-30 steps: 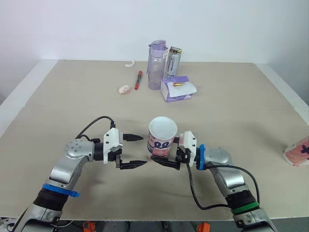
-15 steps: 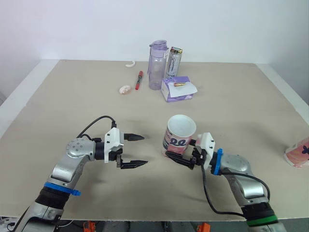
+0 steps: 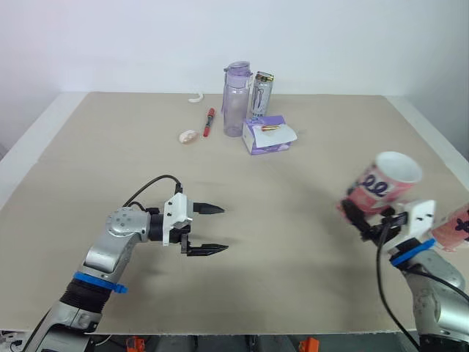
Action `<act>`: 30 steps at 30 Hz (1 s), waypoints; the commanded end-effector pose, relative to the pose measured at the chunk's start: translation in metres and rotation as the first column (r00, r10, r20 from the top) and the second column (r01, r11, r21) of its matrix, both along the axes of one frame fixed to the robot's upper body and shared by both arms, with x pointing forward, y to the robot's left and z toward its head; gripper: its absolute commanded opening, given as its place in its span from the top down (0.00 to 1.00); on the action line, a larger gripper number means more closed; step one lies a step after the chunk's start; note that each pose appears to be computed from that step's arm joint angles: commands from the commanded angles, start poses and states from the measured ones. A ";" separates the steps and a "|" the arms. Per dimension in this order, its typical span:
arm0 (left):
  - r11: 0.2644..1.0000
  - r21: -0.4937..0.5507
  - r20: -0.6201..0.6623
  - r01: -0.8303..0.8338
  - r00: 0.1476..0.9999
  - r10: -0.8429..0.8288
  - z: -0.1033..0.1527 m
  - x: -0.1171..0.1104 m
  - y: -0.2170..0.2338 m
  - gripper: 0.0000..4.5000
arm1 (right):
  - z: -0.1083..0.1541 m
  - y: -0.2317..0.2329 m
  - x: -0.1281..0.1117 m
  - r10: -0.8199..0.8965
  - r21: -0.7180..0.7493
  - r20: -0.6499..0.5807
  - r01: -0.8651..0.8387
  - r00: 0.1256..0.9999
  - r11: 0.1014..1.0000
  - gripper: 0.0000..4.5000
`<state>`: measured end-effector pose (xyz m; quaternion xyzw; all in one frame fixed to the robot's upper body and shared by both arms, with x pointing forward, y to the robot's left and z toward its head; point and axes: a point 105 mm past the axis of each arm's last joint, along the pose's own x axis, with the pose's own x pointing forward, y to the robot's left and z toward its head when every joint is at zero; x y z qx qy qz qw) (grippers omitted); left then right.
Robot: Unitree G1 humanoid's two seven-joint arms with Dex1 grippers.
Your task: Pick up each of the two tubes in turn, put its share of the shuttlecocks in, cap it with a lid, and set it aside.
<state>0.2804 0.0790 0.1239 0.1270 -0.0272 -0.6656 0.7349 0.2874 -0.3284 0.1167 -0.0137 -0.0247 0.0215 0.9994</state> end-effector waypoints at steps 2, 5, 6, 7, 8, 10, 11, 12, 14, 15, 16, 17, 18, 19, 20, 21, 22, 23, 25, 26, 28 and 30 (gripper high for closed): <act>0.999 -0.047 0.038 0.028 0.999 -0.027 0.018 -0.002 -0.008 0.00 | 0.007 -0.023 0.001 -0.124 0.007 0.038 0.124 0.992 0.992 0.25; 0.998 -0.051 0.039 0.031 0.999 -0.029 0.018 -0.004 -0.010 0.00 | 0.001 -0.030 0.005 -0.159 0.013 0.011 0.159 0.987 0.987 0.25; 0.998 -0.051 0.039 0.031 0.999 -0.029 0.018 -0.004 -0.010 0.00 | -0.001 -0.032 0.006 -0.165 0.011 0.000 0.165 0.986 0.986 0.25; 0.998 -0.049 0.040 0.031 0.999 -0.029 0.018 -0.005 -0.010 0.00 | -0.003 -0.033 0.008 -0.171 0.015 -0.008 0.171 0.985 0.985 0.25; 0.998 -0.048 0.039 0.029 0.999 -0.028 0.017 -0.005 -0.009 0.00 | -0.004 -0.034 0.009 -0.169 0.021 -0.013 0.170 0.985 0.985 0.25; 0.999 -0.043 0.039 0.024 0.999 -0.023 0.016 -0.005 -0.008 0.00 | -0.006 -0.034 0.010 -0.167 0.015 -0.025 0.168 0.986 0.986 0.25; 0.999 -0.042 0.039 0.022 0.999 -0.021 0.016 -0.005 -0.008 0.00 | -0.006 -0.034 0.011 -0.166 0.008 -0.030 0.166 0.986 0.986 0.25; 0.999 -0.040 0.039 0.019 0.999 -0.018 0.015 -0.005 -0.007 0.00 | -0.008 -0.034 0.011 -0.164 0.003 -0.036 0.164 0.986 0.986 0.19; 0.999 -0.041 0.039 0.014 0.999 -0.012 0.015 -0.005 -0.007 0.00 | -0.009 -0.034 0.011 -0.161 -0.003 -0.045 0.161 0.986 0.987 0.08; 0.999 -0.040 0.039 0.011 0.999 -0.010 0.015 -0.006 -0.006 0.00 | -0.011 -0.033 0.011 -0.154 -0.004 -0.050 0.154 0.987 0.988 0.02; 0.999 -0.040 0.039 0.009 0.999 -0.008 0.015 -0.006 -0.006 0.00 | -0.011 -0.032 0.010 -0.149 -0.005 -0.054 0.149 0.987 0.989 0.02; 0.999 -0.039 0.039 0.008 0.999 -0.006 0.015 -0.006 -0.006 0.00 | -0.012 -0.032 0.010 -0.146 -0.005 -0.056 0.146 0.988 0.989 0.02; 0.999 -0.038 0.039 0.006 0.999 -0.005 0.014 -0.006 -0.005 0.00 | -0.012 -0.031 0.009 -0.143 -0.002 -0.057 0.143 0.988 0.990 0.02; 0.999 -0.037 0.038 0.005 0.999 -0.003 0.014 -0.006 -0.005 0.00 | -0.013 -0.029 0.008 -0.137 -0.006 -0.061 0.137 0.989 0.991 0.02; 0.999 -0.036 0.037 0.004 0.999 -0.003 0.014 -0.006 -0.005 0.00 | -0.013 -0.028 0.006 -0.132 -0.008 -0.064 0.132 0.989 0.991 0.02; 0.999 -0.035 0.037 0.004 0.999 -0.002 0.013 -0.006 -0.004 0.00 | -0.013 -0.027 0.005 -0.130 -0.008 -0.065 0.130 0.989 0.992 0.02; 0.999 -0.033 0.036 0.004 0.999 -0.002 0.013 -0.006 -0.004 0.00 | -0.013 -0.026 0.003 -0.128 -0.007 -0.066 0.128 0.990 0.992 0.02; 1.000 -0.031 0.035 0.004 0.999 -0.003 0.012 -0.007 -0.004 0.00 | -0.013 -0.025 0.001 -0.127 -0.009 -0.065 0.126 0.990 0.992 0.02; 1.000 -0.027 0.033 0.006 0.999 -0.005 0.011 -0.007 -0.004 0.00 | -0.011 -0.024 -0.006 -0.129 -0.005 -0.064 0.129 0.990 0.992 0.02; 1.000 -0.025 0.032 0.007 0.999 -0.006 0.011 -0.007 -0.004 0.00 | -0.010 -0.023 -0.009 -0.130 -0.004 -0.064 0.130 0.989 0.992 0.02; 1.000 -0.022 0.030 0.012 0.999 -0.011 0.010 -0.007 -0.005 0.00 | -0.007 -0.020 -0.015 -0.127 0.004 -0.059 0.127 0.990 0.992 0.02; 1.000 -0.021 0.029 0.015 0.999 -0.014 0.009 -0.006 -0.005 0.00 | -0.004 -0.015 -0.019 -0.121 0.012 -0.054 0.122 0.991 0.993 0.02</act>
